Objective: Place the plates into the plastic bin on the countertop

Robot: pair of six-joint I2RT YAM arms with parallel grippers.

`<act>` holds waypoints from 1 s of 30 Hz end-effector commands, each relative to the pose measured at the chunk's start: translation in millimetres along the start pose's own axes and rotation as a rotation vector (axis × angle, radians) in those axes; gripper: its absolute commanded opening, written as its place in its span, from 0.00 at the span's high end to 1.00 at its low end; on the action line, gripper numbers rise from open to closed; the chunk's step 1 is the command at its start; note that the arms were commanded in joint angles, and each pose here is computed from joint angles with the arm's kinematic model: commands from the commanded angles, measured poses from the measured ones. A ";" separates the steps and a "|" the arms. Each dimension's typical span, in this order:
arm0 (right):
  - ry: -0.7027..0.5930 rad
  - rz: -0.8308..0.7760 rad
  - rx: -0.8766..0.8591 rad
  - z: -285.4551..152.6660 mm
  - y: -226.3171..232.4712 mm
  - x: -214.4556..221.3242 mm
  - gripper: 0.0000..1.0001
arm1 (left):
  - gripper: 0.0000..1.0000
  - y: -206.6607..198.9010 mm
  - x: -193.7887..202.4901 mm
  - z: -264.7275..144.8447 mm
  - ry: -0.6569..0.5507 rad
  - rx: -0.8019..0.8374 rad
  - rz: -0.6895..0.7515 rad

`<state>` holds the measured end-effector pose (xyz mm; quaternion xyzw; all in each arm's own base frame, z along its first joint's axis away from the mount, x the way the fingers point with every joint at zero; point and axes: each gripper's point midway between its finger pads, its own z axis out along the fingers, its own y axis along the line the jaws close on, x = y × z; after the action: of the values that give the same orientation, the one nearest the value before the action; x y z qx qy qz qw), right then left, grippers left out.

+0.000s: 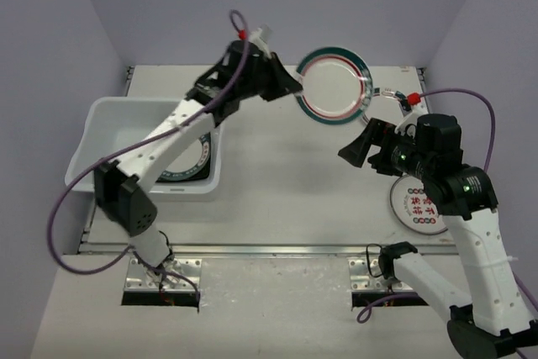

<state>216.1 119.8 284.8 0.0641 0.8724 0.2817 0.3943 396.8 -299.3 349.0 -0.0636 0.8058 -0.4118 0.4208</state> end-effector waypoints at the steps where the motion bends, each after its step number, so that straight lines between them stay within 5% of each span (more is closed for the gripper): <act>1: -0.044 0.025 -0.021 26.4 2.9 -18.5 0.01 | 1.00 159.7 -50.2 -127.7 -0.265 -0.533 -0.217; 5: -0.035 0.045 0.064 50.2 -16.6 -20.6 0.01 | 1.00 235.6 -60.4 -228.7 -0.477 -0.737 -0.376; 7: -0.023 0.039 0.081 60.2 -20.7 -22.4 0.01 | 1.00 261.1 -55.5 -250.0 -0.482 -0.776 -0.407; 22: 0.043 0.014 0.124 98.0 -43.2 -13.0 0.01 | 1.00 333.3 5.7 -223.0 -0.318 -0.772 -0.571; 25: 0.047 0.014 0.126 99.7 -45.1 -14.1 0.01 | 0.83 338.9 17.4 -216.8 -0.278 -0.767 -0.589; 30: 0.042 0.006 0.133 101.1 -46.4 -19.0 0.01 | 0.12 341.5 26.5 -218.2 -0.236 -0.792 -0.593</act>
<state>293.6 124.3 208.4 0.0948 0.9066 0.2347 0.3378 292.8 45.9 142.1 -0.5070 0.7971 -0.1462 0.2936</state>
